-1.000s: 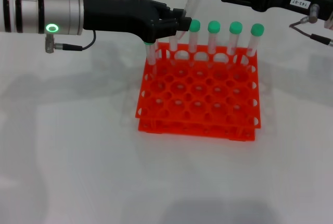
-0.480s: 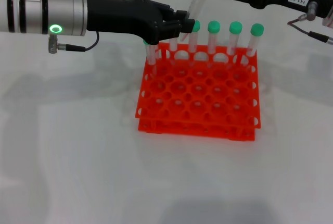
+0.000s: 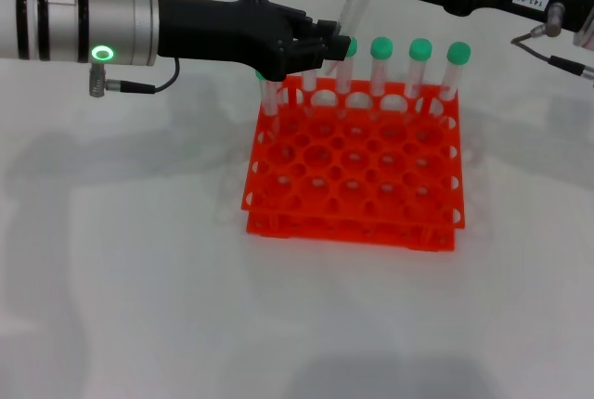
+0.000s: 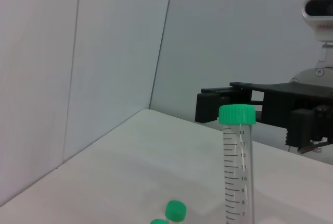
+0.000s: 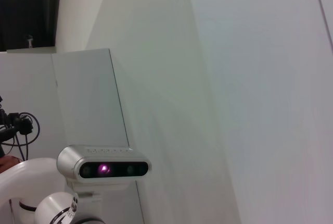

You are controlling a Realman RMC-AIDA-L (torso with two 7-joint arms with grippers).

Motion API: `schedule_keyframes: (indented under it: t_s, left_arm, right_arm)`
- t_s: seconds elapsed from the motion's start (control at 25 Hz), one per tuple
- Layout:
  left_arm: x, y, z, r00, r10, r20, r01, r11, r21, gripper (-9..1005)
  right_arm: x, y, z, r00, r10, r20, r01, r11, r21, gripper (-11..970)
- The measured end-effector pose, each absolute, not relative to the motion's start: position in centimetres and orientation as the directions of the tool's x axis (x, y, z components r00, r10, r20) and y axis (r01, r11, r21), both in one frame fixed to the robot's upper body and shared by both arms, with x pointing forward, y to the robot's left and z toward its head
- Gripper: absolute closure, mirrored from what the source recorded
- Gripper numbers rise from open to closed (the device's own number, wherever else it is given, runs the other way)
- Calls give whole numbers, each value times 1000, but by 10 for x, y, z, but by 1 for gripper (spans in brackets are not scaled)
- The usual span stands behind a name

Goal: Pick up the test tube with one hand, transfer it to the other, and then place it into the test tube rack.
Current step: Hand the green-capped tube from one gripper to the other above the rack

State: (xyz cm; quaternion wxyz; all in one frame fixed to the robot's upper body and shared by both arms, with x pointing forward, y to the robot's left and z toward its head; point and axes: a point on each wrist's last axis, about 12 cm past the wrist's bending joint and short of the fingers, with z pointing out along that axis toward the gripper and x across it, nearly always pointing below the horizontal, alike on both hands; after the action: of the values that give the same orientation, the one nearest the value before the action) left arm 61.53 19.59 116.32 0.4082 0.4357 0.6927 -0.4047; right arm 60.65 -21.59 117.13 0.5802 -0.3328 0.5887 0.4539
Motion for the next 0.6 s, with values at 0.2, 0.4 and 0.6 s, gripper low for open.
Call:
schedule_keyframes:
  t_s: [0.2,0.4,0.6]
  left_arm:
    - [615,196,1163,-287,273,-918,934,293,-204,803]
    - [616,196,1164,-286,274,-918,934,293,-203,796]
    - [616,195,1164,-285,273,-919,935,292,-203,786]
  right_arm:
    - [607,-216,1171,-108,135,-985,-917,369,151,272]
    - [607,-216,1169,-115,136,-984,-914,373,159,295]
    - [608,-214,1171,-114,138,-984,-915,370,158,345]
